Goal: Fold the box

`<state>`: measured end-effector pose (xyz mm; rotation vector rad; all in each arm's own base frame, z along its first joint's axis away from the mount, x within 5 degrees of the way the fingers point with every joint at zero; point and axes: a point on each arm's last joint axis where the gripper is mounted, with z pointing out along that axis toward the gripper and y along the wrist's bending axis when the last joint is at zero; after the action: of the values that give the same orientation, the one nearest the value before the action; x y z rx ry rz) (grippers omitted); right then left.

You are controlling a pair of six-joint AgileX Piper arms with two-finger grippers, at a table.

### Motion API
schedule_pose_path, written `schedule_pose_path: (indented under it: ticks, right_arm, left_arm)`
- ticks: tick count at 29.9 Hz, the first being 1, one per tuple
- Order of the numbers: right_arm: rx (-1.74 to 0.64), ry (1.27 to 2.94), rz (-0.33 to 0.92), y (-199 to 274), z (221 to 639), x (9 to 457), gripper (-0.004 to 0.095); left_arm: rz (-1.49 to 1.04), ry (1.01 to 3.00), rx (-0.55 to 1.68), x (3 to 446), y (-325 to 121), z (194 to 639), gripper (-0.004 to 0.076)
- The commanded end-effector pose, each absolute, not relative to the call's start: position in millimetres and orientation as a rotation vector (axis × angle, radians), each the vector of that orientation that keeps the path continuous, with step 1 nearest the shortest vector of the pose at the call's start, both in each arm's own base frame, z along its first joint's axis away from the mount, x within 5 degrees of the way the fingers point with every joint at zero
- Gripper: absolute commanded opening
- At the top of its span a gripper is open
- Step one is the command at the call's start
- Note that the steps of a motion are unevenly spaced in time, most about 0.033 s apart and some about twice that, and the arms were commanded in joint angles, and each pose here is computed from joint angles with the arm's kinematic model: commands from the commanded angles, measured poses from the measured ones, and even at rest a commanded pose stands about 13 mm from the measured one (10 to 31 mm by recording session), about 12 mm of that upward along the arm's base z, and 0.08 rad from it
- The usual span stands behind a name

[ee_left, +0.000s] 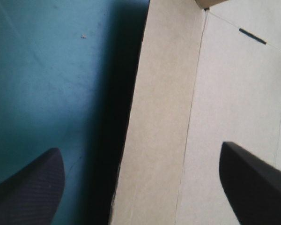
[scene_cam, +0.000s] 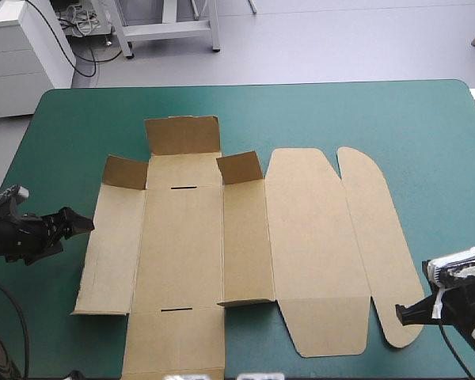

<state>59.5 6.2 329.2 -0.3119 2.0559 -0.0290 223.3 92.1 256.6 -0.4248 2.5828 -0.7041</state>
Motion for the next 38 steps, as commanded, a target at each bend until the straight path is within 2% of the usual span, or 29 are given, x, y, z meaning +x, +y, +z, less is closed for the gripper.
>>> schedule_pose_path:
  ticks: [1,8,21,31,33,35,38]
  right_arm:
    - [-0.31,1.978,-0.05,6,341,62,-0.0021]
    - [-0.311,1.975,-0.046,6,341,62,-0.0022]
    - [-0.307,1.959,-0.045,5,342,57,-0.0021]
    - [-0.306,1.959,-0.044,5,342,57,-0.0021]
    - [-0.306,1.959,-0.044,5,342,57,-0.0021]
    - [-0.306,1.959,-0.044,5,342,57,-0.0021]
    - [-0.306,1.959,-0.044,5,342,57,-0.0021]
  left_arm:
    - [-0.732,2.564,-0.366,223,86,270,0.0637]
    - [-0.88,2.674,-0.307,211,63,248,0.0637]
    - [-0.96,2.89,-0.168,198,29,229,0.0637]
    - [-1.031,2.901,-0.091,198,8,225,0.0631]
    - [-1.044,2.891,-0.099,198,8,226,0.0579]
    - [-1.059,2.883,-0.104,199,7,226,0.047]
    - [-1.058,2.885,-0.103,198,7,226,0.0195]
